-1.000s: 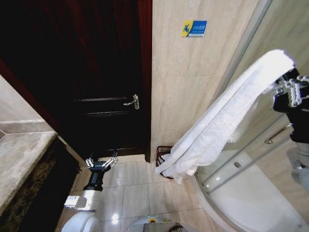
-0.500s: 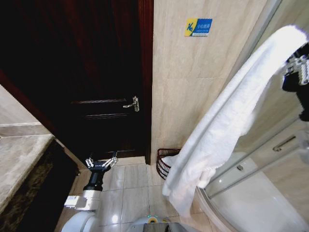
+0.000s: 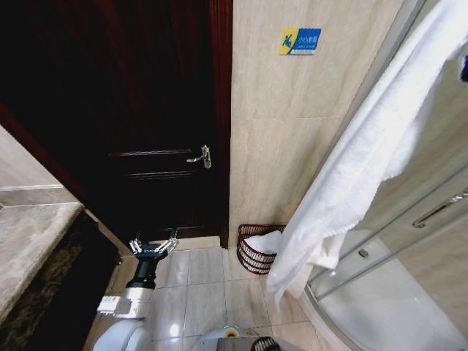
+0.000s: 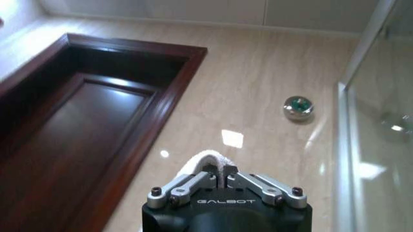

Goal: Discard the used towel into the hamper.

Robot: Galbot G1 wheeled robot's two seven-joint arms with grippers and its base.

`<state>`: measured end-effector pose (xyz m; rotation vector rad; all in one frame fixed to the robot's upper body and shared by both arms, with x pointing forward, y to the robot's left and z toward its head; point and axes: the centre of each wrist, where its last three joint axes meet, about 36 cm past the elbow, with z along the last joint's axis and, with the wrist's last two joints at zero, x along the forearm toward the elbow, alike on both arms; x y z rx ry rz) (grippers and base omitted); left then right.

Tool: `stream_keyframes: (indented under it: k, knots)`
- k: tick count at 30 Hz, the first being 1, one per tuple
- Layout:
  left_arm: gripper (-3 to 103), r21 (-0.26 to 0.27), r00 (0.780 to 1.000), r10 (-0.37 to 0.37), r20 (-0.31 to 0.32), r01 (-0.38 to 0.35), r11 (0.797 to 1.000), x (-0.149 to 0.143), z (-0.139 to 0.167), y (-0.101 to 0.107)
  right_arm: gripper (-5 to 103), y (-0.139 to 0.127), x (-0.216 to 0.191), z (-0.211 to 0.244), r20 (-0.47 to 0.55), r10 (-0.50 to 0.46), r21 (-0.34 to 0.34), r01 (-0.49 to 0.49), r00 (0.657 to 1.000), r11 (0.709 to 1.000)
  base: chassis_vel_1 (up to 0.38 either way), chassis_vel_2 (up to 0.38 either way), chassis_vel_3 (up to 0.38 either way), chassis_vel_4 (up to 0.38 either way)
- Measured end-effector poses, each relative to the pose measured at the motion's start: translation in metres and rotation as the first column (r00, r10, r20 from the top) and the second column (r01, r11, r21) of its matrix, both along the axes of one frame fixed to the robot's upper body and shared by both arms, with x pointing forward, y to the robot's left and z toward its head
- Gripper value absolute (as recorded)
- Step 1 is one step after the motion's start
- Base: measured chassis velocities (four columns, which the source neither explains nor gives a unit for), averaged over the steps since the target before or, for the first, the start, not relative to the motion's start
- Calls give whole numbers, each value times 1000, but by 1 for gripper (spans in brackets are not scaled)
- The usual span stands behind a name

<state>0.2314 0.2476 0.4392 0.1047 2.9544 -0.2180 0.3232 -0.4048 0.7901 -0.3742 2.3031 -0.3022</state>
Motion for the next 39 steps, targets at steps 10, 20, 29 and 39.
stream_keyframes:
  k: [10,20,29,39]
  knots:
    - [100,0,1000,0,0,0,1000,0,0,0,4,25,-20,-19,-31,32,38,-30,999,999,0,0,0,0]
    - [100,0,1000,0,0,0,1000,0,0,0,4,24,-24,-33,-56,12,53,-9,998,999,9,10,-13,-13]
    - [100,0,1000,0,0,0,1000,0,0,0,4,22,-25,-35,-56,9,58,-6,998,998,133,125,-133,-142]
    - [100,1,1000,0,0,0,1000,0,0,0,4,24,-27,-40,-60,-20,96,26,998,995,199,199,-192,-178]
